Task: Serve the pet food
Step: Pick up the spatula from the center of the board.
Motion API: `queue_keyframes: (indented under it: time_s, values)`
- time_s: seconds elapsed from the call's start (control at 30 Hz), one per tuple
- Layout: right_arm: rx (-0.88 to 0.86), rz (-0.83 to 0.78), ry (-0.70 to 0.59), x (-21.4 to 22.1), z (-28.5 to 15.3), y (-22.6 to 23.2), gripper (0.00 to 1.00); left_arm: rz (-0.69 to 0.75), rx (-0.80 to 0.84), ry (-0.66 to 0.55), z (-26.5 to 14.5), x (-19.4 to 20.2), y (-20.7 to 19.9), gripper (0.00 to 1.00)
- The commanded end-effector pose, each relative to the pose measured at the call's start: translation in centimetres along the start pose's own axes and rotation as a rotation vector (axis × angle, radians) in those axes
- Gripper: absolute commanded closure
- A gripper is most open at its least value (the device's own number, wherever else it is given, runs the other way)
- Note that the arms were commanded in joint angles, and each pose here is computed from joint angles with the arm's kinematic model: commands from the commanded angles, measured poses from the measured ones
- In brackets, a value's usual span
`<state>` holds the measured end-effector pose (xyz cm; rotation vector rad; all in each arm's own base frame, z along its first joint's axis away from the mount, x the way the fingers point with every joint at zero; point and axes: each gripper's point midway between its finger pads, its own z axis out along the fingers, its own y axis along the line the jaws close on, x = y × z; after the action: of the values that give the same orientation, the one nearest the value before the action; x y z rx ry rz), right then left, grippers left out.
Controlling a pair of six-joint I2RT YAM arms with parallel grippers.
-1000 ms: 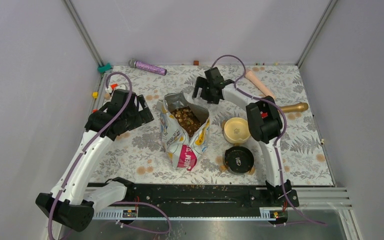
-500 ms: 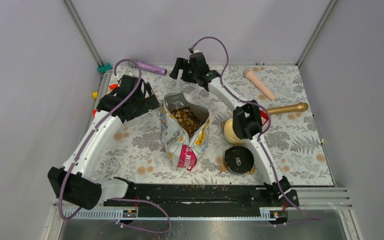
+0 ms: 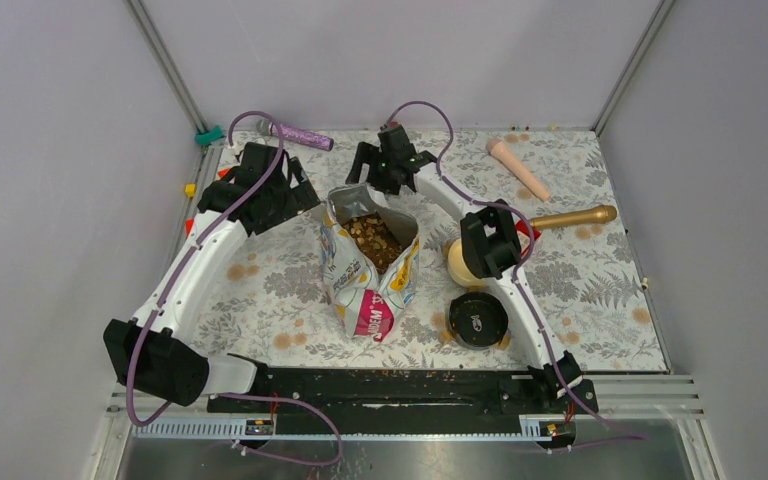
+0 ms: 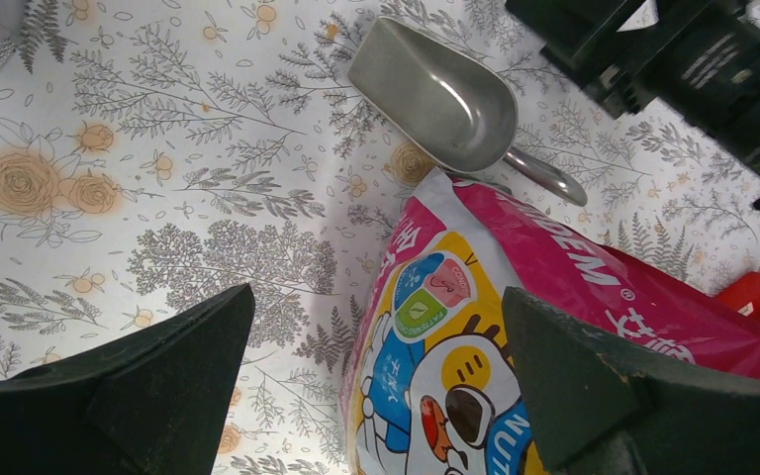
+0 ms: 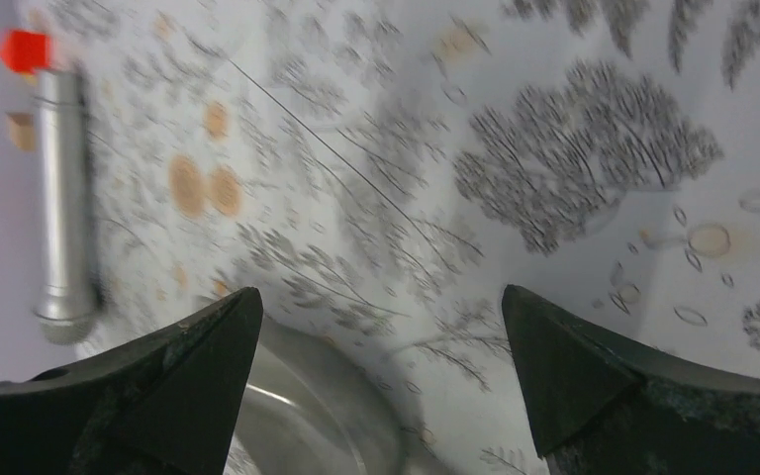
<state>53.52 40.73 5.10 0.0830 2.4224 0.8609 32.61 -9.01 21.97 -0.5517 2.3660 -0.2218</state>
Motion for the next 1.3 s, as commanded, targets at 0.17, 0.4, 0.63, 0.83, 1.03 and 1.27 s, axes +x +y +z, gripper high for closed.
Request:
queue_keyframes:
  time_s: [0.17, 0.4, 0.63, 0.83, 1.03, 1.27]
  values:
    - [0.03, -0.199, 0.189, 4.3, -6.0, 0.0, 0.01, -0.014, 0.081, -0.03, -0.3, -1.4, -1.7, 0.01]
    - [-0.077, -0.207, 0.262, 6.5, -7.7, 1.2, 0.07, -0.01, 0.095, -0.002, 0.1, -0.7, -1.9, 0.02]
    - [-0.107, -0.211, 0.271, 6.9, -8.0, 1.5, 0.23, -0.01, 0.104, 0.009, 0.0, -0.5, -1.9, 0.01]
    - [-0.089, -0.198, 0.256, 6.8, -7.9, 1.2, 0.48, -0.008, 0.106, 0.017, 0.1, -0.4, -2.0, 0.01]
    - [-0.047, -0.199, 0.22, 6.2, -8.8, 0.8, 0.81, -0.006, 0.103, 0.025, 0.0, -0.3, -2.0, 0.01]
    - [-0.021, -0.206, 0.198, 6.4, -9.9, 0.0, 0.94, -0.005, 0.107, 0.029, -0.2, -0.2, -2.0, 0.01]
